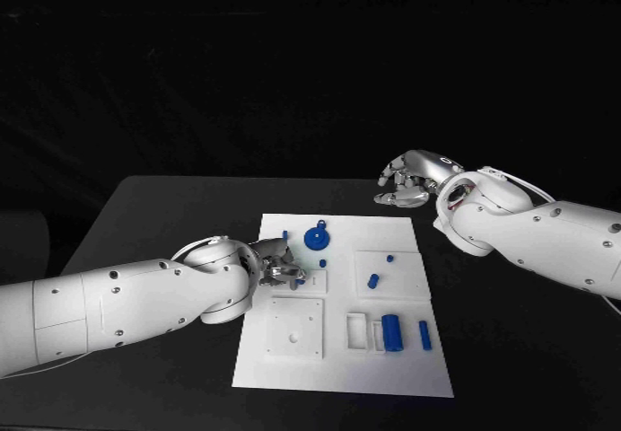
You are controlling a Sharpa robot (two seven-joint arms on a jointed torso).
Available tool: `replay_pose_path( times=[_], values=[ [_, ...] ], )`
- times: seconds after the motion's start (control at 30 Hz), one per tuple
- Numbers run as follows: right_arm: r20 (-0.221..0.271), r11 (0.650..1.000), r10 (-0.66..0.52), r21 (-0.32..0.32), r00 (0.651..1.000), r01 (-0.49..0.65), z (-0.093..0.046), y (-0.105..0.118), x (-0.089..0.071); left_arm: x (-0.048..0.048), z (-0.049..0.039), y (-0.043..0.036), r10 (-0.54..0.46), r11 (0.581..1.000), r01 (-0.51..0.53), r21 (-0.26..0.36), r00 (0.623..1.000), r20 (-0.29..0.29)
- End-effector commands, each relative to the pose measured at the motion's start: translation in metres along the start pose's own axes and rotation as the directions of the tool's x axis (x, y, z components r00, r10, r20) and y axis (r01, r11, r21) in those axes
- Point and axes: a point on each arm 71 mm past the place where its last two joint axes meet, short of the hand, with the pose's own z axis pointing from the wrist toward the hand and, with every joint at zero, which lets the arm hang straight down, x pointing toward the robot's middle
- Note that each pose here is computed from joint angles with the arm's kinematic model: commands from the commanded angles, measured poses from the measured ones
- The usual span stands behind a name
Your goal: Assemble the parts on the task board
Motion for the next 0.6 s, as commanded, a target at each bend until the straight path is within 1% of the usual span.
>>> replay_pose_path(
  times=[0.03, 0.6],
  values=[
    [-0.009, 1.0, -0.009, -0.007, 1.0, 0.009, 0.0, 0.0012, 0.0006, 0.0115, 0.0001, -0.0012, 0.011, 1.0, -0.011, -0.003, 0.998, -0.065],
    [-0.009, 1.0, -0.009, -0.007, 1.0, 0.009, 0.0, 0.0013, 0.0006, 0.0106, 0.0001, 0.0002, 0.01, 1.0, -0.01, -0.008, 0.998, -0.058]
  ],
)
